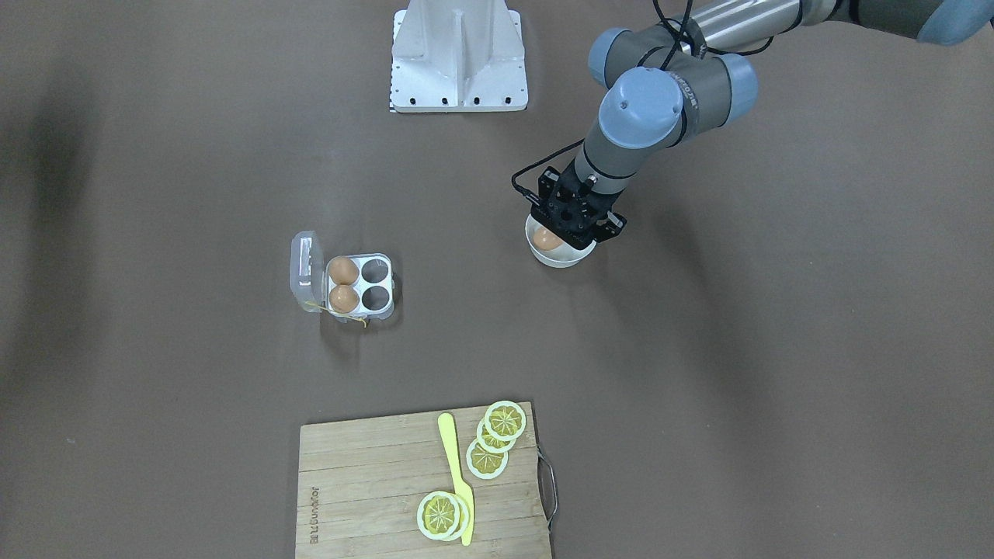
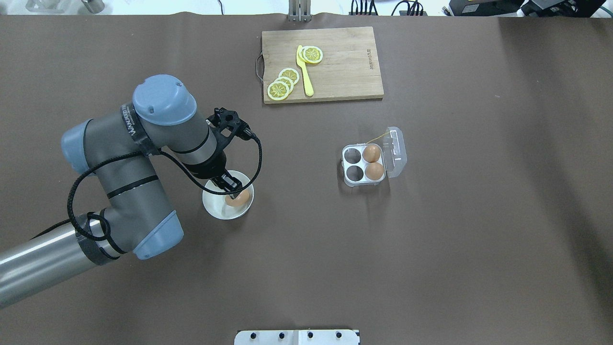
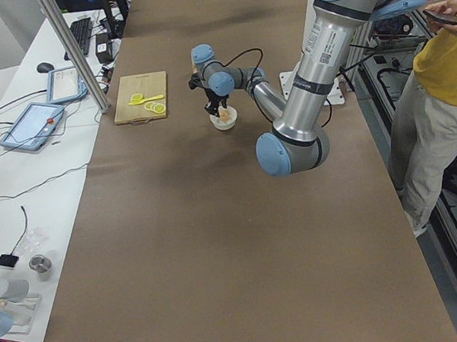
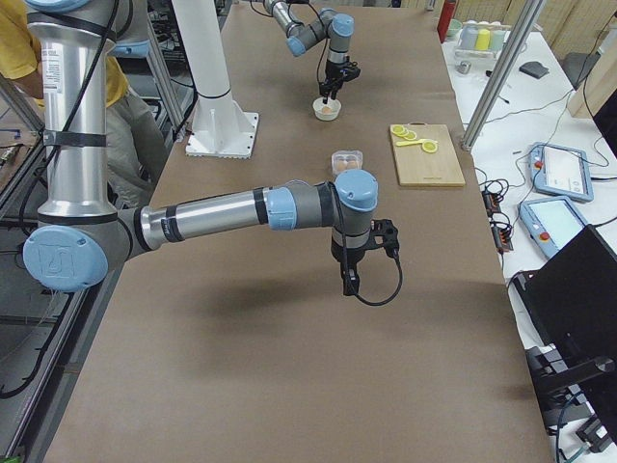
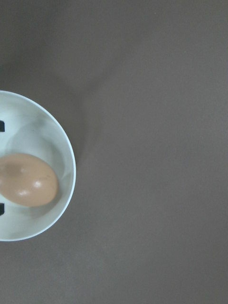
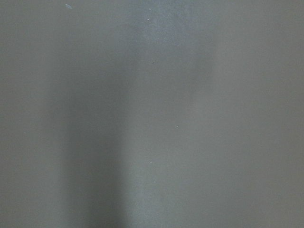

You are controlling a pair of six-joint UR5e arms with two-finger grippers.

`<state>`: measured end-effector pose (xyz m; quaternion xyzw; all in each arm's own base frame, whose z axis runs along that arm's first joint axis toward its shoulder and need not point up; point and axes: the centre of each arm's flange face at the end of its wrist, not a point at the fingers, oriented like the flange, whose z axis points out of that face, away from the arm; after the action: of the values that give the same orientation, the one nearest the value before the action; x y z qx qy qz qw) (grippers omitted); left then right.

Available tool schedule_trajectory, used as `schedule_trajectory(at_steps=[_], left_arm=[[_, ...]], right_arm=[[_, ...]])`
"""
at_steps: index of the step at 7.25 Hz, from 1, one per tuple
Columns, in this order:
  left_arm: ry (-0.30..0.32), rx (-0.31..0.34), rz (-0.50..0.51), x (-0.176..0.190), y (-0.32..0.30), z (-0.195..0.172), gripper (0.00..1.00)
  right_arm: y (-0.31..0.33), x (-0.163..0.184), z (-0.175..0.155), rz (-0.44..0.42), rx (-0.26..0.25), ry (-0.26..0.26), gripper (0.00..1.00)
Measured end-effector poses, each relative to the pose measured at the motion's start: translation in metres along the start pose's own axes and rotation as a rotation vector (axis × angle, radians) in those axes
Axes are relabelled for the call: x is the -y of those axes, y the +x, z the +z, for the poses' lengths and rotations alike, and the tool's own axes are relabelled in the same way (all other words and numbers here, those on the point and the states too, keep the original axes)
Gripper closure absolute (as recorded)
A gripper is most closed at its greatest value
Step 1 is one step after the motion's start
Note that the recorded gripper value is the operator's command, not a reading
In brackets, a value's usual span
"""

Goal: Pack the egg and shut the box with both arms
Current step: 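Lower the left gripper into the bowl and grasp the brown egg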

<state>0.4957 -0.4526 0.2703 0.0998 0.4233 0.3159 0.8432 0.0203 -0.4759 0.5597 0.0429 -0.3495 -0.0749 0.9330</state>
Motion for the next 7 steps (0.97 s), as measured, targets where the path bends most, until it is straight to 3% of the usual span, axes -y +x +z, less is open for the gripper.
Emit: schedule_trajectory(at_steps=[7], left_arm=[[-0.012, 0.024, 0.015, 0.005, 0.01, 0.022, 0.39]], right_arm=[[-0.002, 0.001, 0.001, -0.003, 0.002, -0.002, 0.0]])
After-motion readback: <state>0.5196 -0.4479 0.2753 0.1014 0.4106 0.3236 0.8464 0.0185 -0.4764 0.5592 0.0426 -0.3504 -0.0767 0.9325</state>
